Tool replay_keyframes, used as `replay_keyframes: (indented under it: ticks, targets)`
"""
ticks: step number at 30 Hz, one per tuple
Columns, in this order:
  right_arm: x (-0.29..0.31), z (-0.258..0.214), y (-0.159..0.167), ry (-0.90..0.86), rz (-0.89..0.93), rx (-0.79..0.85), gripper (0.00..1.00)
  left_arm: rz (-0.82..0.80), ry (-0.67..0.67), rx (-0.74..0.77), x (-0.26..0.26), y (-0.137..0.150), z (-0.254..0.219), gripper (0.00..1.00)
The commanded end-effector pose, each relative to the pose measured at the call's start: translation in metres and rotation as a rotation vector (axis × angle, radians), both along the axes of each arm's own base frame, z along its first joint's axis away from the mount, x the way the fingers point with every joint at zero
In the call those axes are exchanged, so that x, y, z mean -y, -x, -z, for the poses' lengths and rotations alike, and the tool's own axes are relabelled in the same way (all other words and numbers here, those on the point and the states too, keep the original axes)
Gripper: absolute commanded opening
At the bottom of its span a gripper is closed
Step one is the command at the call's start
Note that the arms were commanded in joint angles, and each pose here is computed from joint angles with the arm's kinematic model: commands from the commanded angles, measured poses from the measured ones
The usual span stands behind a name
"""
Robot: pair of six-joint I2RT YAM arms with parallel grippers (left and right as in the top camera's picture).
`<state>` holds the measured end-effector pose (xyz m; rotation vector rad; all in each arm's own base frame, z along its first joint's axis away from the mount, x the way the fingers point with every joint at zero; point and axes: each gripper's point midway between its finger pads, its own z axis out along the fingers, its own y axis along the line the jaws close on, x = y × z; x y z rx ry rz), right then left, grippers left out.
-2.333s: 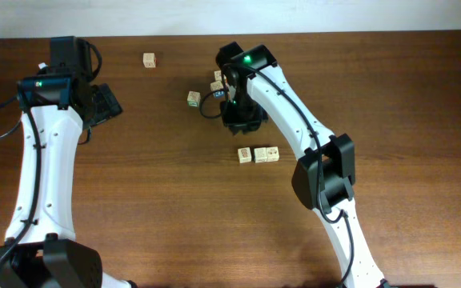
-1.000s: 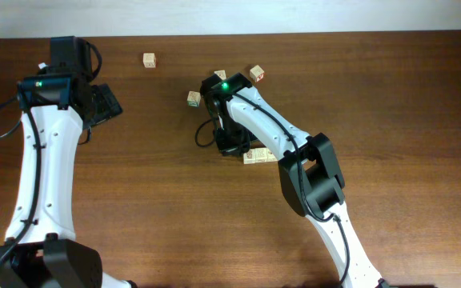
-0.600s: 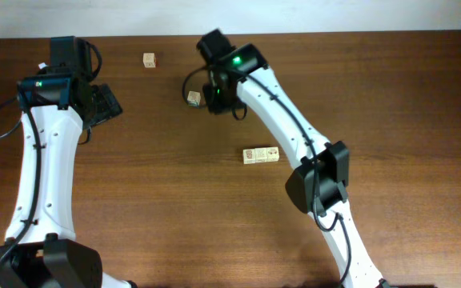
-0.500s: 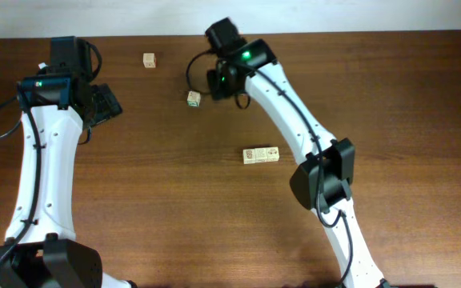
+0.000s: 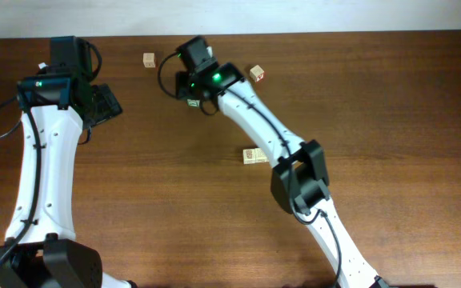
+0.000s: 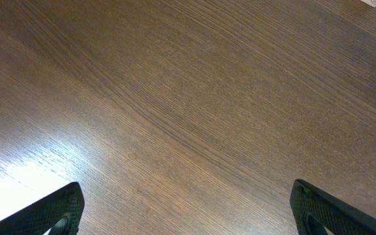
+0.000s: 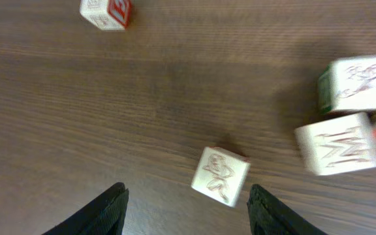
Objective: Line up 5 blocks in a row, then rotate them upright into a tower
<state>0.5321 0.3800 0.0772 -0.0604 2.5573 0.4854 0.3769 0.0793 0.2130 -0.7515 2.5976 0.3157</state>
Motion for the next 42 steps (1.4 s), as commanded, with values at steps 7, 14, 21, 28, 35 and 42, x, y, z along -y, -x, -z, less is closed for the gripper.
replay_keyframes:
  ticks: [7, 14, 21, 28, 35, 42]
  targets:
    - [0.013, 0.044, -0.006, 0.113, 0.136, 0.014, 0.59, -0.016, -0.010, 0.014, -0.002, -0.002, -0.004, 0.99]
    - [0.012, 0.056, -0.010, 0.114, 0.138, 0.020, 0.46, -0.016, -0.010, 0.014, -0.002, -0.002, -0.004, 0.99]
    - [0.012, 0.056, -0.010, 0.121, 0.130, 0.023, 0.37, -0.016, -0.010, 0.014, -0.002, -0.002, -0.004, 0.99]
    - [0.023, 0.063, 0.004, 0.209, 0.059, -0.020, 0.24, -0.016, -0.010, 0.014, -0.002, -0.002, -0.004, 0.99]
    - [0.039, 0.039, 0.037, 0.278, -0.023, -0.135, 0.19, -0.016, -0.010, 0.014, -0.002, -0.002, -0.004, 0.99]
    - [0.065, 0.031, 0.098, 0.347, -0.076, -0.380, 0.19, -0.016, -0.010, 0.014, -0.002, -0.002, -0.004, 0.99]
